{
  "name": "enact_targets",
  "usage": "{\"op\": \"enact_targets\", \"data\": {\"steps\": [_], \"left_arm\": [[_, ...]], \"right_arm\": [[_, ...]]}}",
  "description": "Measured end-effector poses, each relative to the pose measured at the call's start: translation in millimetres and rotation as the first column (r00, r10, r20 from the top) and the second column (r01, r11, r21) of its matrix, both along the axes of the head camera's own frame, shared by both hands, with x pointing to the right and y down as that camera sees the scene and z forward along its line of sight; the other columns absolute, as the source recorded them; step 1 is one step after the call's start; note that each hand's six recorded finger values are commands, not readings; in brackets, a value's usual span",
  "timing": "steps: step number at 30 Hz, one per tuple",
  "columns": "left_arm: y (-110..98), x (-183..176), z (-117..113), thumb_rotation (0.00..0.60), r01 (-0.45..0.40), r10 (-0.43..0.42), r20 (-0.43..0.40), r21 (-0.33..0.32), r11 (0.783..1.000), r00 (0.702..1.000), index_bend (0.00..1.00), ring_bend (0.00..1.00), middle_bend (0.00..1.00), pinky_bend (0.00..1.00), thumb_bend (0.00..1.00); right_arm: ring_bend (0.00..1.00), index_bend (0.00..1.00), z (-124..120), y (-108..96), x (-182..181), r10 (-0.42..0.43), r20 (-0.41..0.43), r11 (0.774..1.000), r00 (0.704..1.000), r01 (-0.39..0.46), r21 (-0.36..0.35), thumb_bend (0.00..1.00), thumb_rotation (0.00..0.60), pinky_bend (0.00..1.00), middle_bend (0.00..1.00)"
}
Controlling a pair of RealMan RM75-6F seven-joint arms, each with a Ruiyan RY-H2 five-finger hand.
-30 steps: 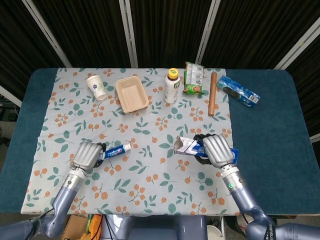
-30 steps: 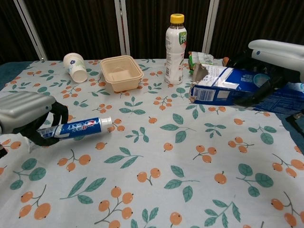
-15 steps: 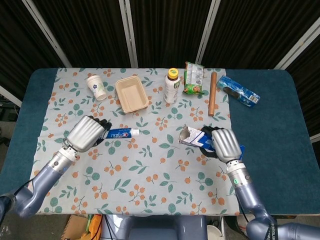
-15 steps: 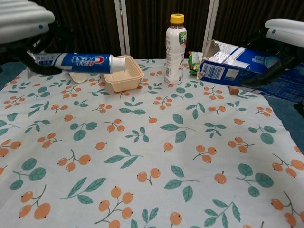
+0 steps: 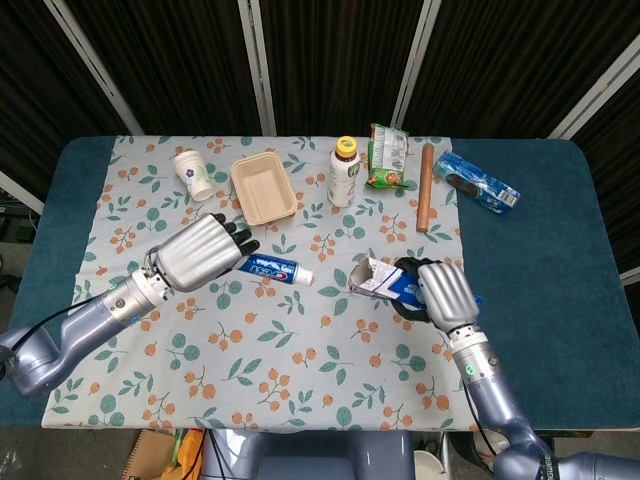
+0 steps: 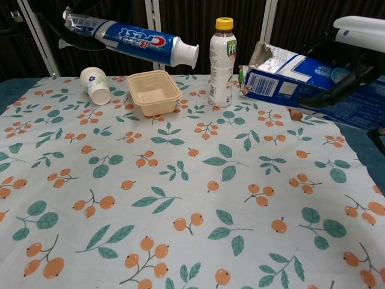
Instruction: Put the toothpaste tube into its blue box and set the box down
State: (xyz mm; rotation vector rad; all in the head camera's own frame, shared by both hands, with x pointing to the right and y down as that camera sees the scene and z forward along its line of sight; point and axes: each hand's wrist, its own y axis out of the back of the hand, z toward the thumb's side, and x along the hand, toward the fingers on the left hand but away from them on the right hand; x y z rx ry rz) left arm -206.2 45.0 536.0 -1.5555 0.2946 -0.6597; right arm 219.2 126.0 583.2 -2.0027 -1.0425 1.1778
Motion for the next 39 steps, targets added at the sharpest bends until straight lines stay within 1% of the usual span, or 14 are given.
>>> {"op": "enact_targets", "data": {"steps": [10, 14, 19, 29, 39], "left_arm": [[-4.6, 15.4, 1.1, 0.600, -0.027, 0.026, 0.022, 0.030, 0.999, 0.999, 0.69, 0.69, 0.76, 0.73, 0.52], [-1.9, 25.6, 2.8, 0.600, -0.031, 0.031, 0.012, 0.018, 0.999, 0.999, 0.69, 0.69, 0.76, 0.73, 0.52], [2.5, 40.3, 3.1, 0.600, -0.048, 0.048, 0.001, 0.027, 0.998, 0.999, 0.69, 0.69, 0.76, 0.73, 0.52], [8.4, 68.2, 7.9, 0.600, -0.060, 0.062, -0.019, 0.059, 0.996, 0.998, 0.70, 0.69, 0.76, 0.73, 0.52], [10.0, 85.7, 13.1, 0.600, -0.043, 0.045, -0.022, 0.094, 0.995, 0.999, 0.70, 0.69, 0.76, 0.73, 0.52]], "right_arm": [[0.50, 0.54, -8.2, 5.9, 1.3, -0.012, 0.003, 1.000, 1.000, 0.012, 0.000, 0.39, 0.600, 0.54, 0.52], [0.50, 0.54, -9.4, 7.8, 2.7, -0.012, 0.005, 1.000, 1.000, 0.012, -0.004, 0.39, 0.600, 0.54, 0.52], [0.50, 0.54, -10.8, 9.2, 4.5, -0.008, 0.010, 1.000, 1.000, 0.008, -0.010, 0.39, 0.600, 0.54, 0.52], [0.50, 0.54, -14.5, 9.8, 8.8, 0.005, 0.027, 1.000, 1.000, -0.004, -0.015, 0.39, 0.600, 0.54, 0.52], [0.50, 0.54, -18.3, 6.8, 18.7, 0.026, 0.035, 0.999, 0.999, -0.026, -0.021, 0.39, 0.600, 0.54, 0.52]]}}
